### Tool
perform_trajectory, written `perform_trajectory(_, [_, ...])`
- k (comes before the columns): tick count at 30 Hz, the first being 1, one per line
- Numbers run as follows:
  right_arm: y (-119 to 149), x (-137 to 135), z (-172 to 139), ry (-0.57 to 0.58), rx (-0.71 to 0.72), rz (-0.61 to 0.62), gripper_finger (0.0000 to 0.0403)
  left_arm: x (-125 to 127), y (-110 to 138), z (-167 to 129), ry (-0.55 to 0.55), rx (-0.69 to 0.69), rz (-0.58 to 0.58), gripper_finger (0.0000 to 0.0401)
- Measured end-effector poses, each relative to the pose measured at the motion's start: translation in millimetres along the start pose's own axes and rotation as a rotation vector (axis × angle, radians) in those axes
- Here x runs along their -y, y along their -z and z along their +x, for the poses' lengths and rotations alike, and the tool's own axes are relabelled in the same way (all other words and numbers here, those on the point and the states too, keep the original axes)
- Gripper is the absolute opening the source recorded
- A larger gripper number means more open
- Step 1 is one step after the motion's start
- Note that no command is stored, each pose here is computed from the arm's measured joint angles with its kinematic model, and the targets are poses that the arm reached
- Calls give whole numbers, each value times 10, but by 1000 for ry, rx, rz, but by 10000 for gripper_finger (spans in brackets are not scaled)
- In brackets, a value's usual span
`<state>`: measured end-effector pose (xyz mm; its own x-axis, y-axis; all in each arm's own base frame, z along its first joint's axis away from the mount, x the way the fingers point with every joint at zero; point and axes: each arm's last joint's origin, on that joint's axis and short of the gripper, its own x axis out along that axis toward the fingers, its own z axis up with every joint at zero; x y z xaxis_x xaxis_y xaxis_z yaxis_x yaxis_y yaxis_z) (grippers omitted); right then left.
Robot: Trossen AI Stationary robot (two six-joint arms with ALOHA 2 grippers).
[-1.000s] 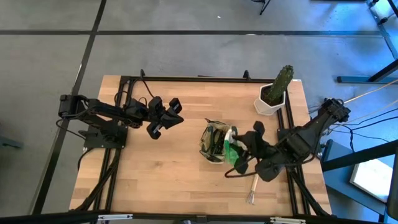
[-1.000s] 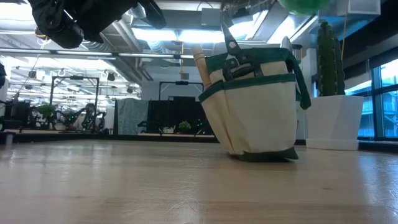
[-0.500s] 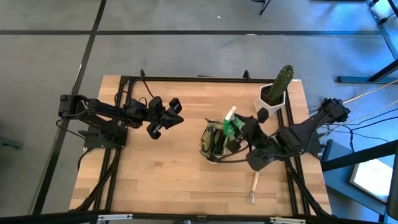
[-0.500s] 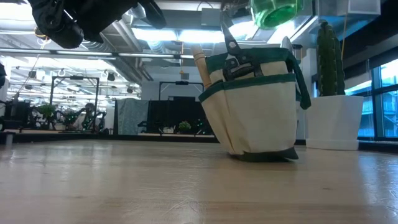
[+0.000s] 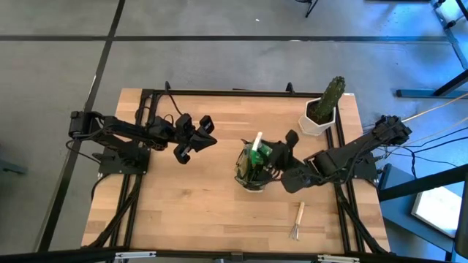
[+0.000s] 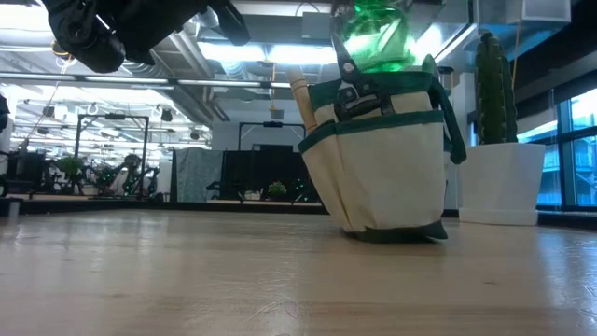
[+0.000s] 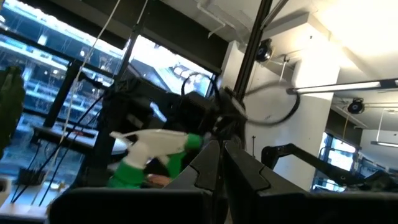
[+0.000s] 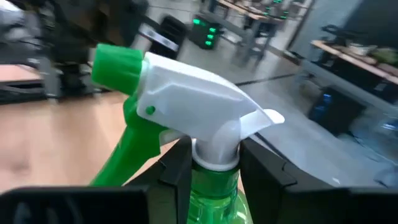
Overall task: Pick & Place Garden tools in Gardening bag
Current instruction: Put the green spray bottle into the green gardening bag
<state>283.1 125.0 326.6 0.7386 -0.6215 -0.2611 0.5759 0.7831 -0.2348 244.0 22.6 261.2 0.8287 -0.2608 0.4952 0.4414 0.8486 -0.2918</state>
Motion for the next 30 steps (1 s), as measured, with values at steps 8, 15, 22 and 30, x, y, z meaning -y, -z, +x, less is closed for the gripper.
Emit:
perform_trajectory(8, [47,-22,213,-120,19,-38,112,15,58,15,-10,-39,-24,15])
perform_trajectory(15, [176,10,213,-134,-20,-92,101,89,109,43,18,-56,-36,15])
perform_trajectory(22, [165,88,23,-162,-32,-61,62,143,144,62,39,-67,-17,15])
perform_trajectory(30, [96,198,-163,-194,-12,-15,55,139,144,62,26,-61,-16,15])
